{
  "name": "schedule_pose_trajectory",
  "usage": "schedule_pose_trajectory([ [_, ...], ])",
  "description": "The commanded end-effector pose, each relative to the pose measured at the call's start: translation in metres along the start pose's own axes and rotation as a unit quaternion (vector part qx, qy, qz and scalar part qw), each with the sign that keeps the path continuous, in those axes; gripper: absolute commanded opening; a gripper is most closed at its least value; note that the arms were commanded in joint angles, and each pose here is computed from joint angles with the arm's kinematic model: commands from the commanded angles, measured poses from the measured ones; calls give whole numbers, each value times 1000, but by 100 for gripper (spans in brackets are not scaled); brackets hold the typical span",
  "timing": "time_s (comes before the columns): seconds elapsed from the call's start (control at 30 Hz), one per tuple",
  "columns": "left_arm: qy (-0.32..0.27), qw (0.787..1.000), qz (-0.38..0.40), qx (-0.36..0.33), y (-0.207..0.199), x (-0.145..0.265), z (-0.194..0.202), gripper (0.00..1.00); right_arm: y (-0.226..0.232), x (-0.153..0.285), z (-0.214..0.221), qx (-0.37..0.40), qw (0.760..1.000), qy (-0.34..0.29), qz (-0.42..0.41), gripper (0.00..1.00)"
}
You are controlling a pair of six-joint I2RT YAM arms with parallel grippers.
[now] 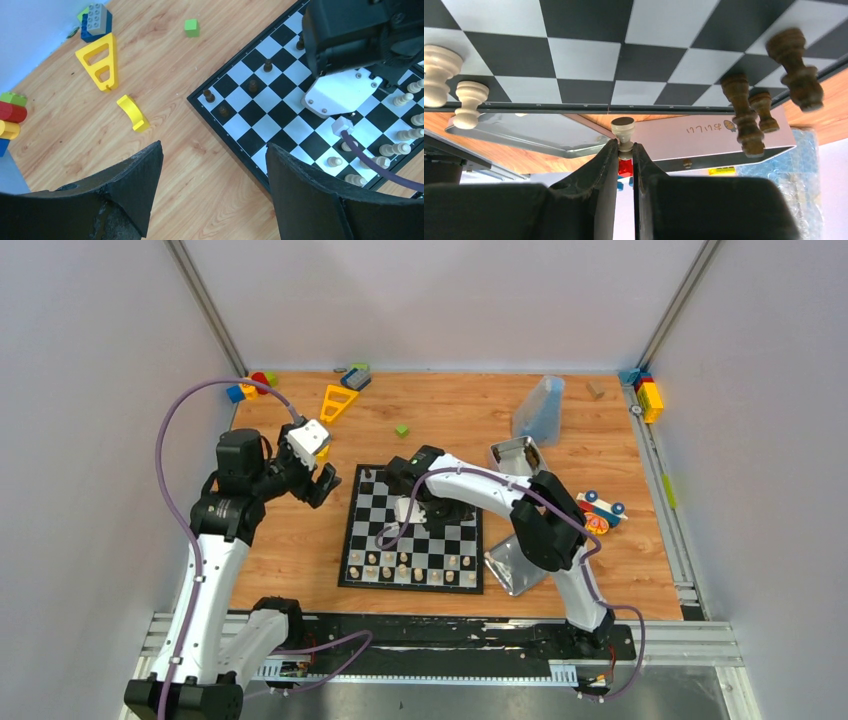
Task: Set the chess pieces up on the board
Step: Place the chess piece on the chessboard.
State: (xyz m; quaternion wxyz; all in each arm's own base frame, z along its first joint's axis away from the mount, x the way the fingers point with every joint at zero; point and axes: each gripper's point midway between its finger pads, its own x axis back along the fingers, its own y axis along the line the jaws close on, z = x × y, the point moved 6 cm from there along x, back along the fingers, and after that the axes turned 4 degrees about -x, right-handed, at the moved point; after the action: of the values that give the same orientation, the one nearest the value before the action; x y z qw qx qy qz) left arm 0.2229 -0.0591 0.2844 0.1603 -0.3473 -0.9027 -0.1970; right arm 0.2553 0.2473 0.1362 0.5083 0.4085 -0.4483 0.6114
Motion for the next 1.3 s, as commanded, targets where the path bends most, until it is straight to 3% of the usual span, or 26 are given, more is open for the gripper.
schedule_pose_trajectory([
  [0.0, -11, 1000, 0, -19, -1, 8, -5, 83, 1, 1, 1, 23, 998, 58, 5, 3],
  [0.77, 0, 999, 4, -47, -5, 10, 5, 83, 2, -12, -21, 28, 997, 71, 4, 18],
  [1.03, 1, 999, 5, -51, -5, 9, 7, 83, 2, 0, -25, 8, 999, 38, 4, 34],
  [1.27, -2, 999, 10, -53, -4, 6, 7, 83, 5, 17, -22, -18, 1000, 0, -1, 36],
])
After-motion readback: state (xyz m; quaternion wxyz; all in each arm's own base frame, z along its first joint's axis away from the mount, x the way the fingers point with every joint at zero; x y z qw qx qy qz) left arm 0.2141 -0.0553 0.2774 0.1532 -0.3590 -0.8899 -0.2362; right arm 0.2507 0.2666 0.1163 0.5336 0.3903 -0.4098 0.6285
